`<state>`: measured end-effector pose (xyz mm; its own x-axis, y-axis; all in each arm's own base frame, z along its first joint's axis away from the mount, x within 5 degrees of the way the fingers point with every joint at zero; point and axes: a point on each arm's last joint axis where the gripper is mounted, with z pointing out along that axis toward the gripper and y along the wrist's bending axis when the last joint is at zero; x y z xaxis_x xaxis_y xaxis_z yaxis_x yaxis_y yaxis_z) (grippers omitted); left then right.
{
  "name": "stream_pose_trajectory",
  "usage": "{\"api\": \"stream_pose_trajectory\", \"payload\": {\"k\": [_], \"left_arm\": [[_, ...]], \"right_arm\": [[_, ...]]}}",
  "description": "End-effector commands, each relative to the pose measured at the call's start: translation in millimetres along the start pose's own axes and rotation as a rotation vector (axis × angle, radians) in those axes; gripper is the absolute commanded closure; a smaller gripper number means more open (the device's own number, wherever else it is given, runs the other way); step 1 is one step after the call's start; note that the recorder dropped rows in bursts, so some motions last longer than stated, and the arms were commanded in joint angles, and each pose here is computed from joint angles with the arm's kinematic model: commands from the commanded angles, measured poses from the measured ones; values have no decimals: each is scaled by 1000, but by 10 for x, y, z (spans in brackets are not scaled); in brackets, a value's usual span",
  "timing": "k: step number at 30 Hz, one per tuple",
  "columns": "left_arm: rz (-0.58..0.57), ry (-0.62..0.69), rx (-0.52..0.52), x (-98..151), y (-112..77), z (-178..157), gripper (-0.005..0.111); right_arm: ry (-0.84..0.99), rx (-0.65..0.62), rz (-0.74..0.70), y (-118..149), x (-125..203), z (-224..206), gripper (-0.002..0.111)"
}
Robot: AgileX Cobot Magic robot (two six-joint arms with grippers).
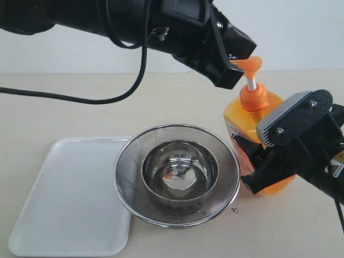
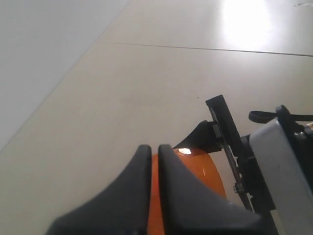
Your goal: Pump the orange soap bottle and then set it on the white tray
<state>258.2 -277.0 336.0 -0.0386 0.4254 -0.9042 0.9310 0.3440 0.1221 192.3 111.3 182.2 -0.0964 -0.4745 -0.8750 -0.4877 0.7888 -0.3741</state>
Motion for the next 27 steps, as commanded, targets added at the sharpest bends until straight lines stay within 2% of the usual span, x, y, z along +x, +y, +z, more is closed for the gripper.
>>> {"api": "stream_pose_trajectory", "payload": {"k": [1, 21, 27], "left_arm": [[6, -11, 0, -42, -3, 9, 102], [5, 37, 49, 64, -23, 110, 102], [-26, 82, 83, 183, -29, 228, 102]], "right_arm": [[31, -29, -13, 25, 21, -6, 109], [13, -18, -13, 15, 4, -6, 109], [13, -18, -13, 15, 4, -6, 109]]}}
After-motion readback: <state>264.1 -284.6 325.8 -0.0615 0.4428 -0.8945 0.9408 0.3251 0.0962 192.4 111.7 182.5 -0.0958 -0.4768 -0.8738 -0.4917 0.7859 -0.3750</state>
